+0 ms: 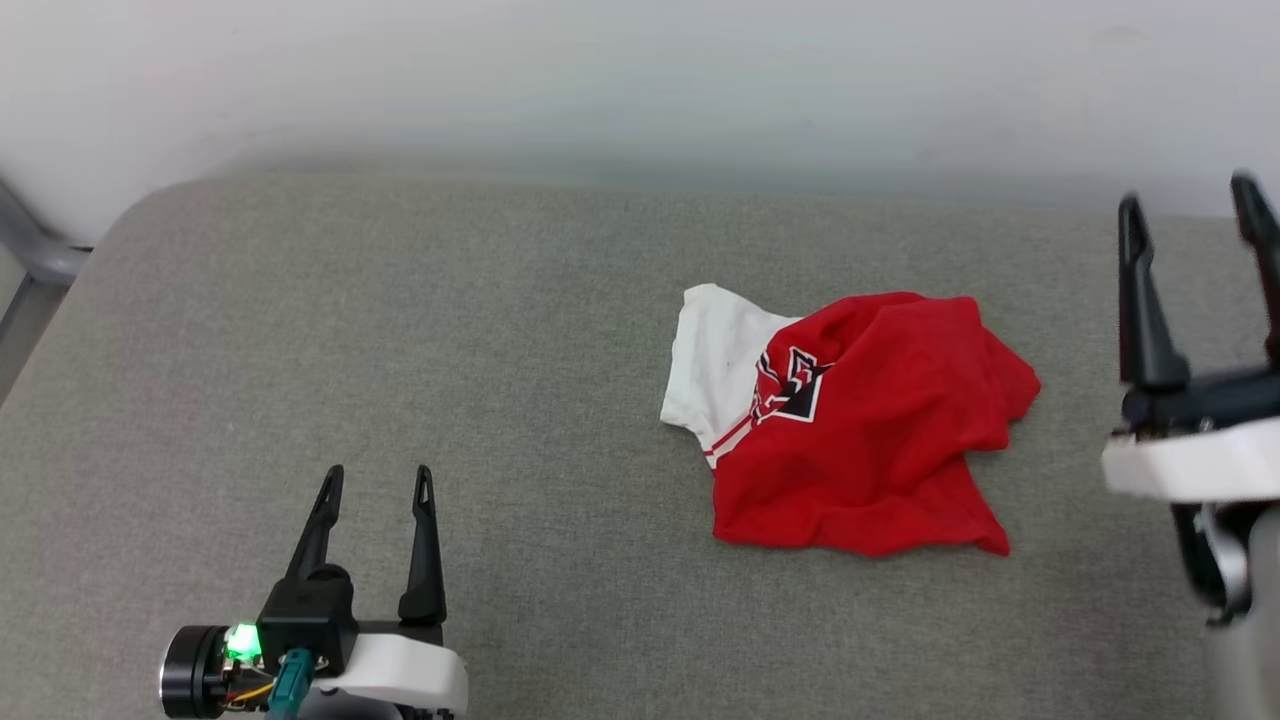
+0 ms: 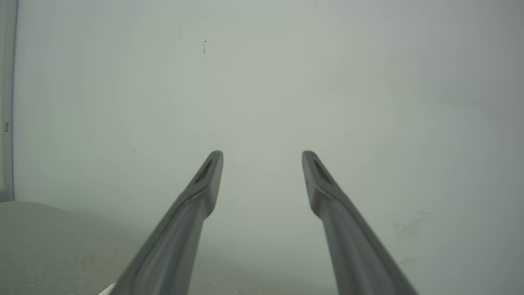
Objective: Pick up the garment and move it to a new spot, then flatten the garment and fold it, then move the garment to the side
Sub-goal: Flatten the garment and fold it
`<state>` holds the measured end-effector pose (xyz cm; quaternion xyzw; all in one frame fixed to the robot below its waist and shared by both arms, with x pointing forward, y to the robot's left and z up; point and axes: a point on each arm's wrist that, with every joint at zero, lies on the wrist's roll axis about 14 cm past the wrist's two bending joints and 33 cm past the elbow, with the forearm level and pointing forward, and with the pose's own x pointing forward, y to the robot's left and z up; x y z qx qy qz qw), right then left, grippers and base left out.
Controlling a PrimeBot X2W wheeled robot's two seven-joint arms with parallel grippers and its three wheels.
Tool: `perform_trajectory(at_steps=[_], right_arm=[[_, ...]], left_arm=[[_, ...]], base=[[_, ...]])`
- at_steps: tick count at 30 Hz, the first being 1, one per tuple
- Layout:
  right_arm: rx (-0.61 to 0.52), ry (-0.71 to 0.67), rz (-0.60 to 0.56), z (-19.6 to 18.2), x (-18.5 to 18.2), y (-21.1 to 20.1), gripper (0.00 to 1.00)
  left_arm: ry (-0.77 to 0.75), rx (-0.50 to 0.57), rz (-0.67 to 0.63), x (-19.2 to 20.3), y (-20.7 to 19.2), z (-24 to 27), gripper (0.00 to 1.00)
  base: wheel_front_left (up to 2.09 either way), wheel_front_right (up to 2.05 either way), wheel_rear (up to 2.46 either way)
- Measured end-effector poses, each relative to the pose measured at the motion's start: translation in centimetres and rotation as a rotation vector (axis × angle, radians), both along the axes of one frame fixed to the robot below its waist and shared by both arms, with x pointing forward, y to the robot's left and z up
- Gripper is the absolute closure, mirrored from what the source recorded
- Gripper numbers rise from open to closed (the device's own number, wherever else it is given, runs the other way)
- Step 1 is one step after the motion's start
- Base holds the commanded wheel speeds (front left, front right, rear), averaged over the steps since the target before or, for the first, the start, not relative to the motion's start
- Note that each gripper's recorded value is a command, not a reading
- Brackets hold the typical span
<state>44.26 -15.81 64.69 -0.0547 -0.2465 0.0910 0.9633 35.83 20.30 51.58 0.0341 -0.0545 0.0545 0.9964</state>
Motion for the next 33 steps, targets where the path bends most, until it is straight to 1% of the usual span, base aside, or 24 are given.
perform_trajectory(at_steps=[3,5,10,13,17,20,21,26,28,30,33], right_arm=[[-0.056,-0.040,0.035,1.8,2.3,0.6,0.00],[-0.098,-0.020,0.063,1.5,3.8,1.0,0.00],[-0.270,0.208,0.106,-2.0,8.2,2.1,0.00],[-0.333,0.417,0.139,-5.8,9.9,2.7,0.00],[-0.454,0.741,0.202,-12.4,9.7,3.2,0.00],[-0.504,0.964,0.216,-16.2,9.1,2.4,0.00],[-0.518,1.016,0.216,-17.1,9.0,2.0,0.00],[-0.530,1.230,0.228,-21.2,8.9,1.4,0.00],[-0.562,1.308,0.224,-23.3,8.6,1.0,0.00],[-0.594,1.356,0.227,-25.1,8.3,1.0,0.00],[-0.612,1.436,0.237,-27.5,7.5,1.0,0.00]], left_arm=[[0.006,-0.005,0.003,0.4,0.0,-0.2,0.00],[0.010,-0.008,0.005,0.6,0.0,-0.3,0.00],[0.019,-0.010,0.017,1.3,0.2,-0.7,0.00],[0.024,-0.012,0.024,1.8,0.4,-0.9,0.00],[0.035,-0.012,0.032,2.6,0.6,-1.3,0.00],[0.043,-0.010,0.037,3.1,0.7,-1.6,0.00],[0.045,-0.009,0.035,3.3,0.6,-1.7,0.00],[0.059,-0.010,0.036,4.3,0.6,-2.3,0.00],[0.066,-0.017,0.039,4.6,0.6,-2.6,0.00],[0.074,-0.021,0.049,4.7,0.8,-2.9,0.00],[0.085,-0.023,0.066,4.6,1.1,-3.3,0.00]], base=[[0.00,0.00,0.00],[0.00,0.00,0.00],[0.00,0.00,0.00],[0.00,0.00,0.00],[0.00,0.00,0.00],[0.00,0.00,0.00],[0.00,0.00,0.00],[0.00,0.00,0.00],[0.00,0.00,0.00],[0.00,0.00,0.00],[0.00,0.00,0.00]])
